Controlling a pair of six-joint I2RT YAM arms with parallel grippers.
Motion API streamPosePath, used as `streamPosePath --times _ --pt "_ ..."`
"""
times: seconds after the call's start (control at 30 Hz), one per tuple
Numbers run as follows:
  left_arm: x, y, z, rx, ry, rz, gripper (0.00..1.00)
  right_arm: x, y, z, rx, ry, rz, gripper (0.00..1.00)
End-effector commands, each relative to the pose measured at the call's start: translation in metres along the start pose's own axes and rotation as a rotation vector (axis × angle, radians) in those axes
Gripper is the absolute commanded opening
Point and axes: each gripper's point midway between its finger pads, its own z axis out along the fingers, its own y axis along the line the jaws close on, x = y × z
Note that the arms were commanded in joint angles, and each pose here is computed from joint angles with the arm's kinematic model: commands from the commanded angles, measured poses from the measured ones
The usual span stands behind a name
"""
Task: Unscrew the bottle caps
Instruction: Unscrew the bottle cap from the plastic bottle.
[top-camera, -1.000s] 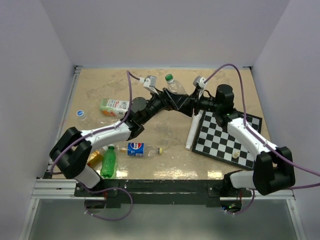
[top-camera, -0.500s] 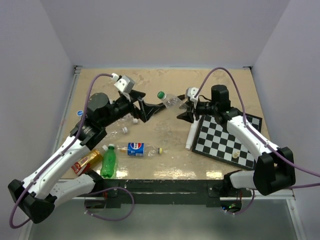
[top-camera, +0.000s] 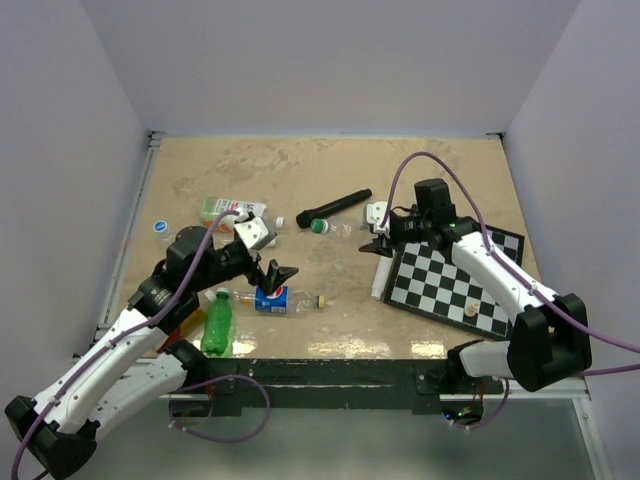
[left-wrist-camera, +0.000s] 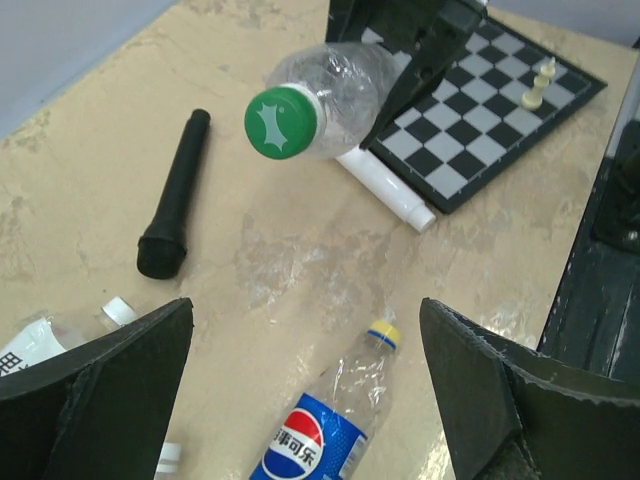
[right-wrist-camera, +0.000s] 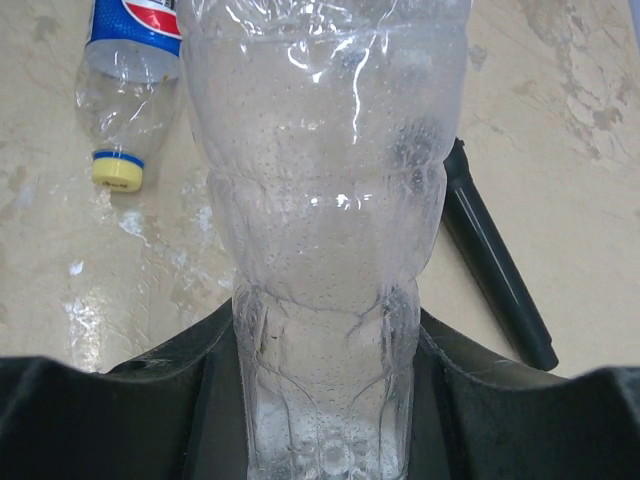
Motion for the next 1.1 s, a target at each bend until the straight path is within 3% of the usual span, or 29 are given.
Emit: streamPosePath --times 0.0,0.87,1.07 --pt "-0.004 -0.006 0.001 0.063 -0.034 0.132 0.99 -0.006 0.006 -0.004 -0.024 -0.010 -0.130 0.00" --pt "0.029 -0.013 0.015 0.127 0.013 0.136 0.91 0.002 0.017 0.000 -0.060 0.025 -0.197 0.00" --pt "0.031 -0.014 0.026 0.161 0.032 0.101 0.83 0.002 0.020 0.004 -0.073 0.030 -0.200 0.00"
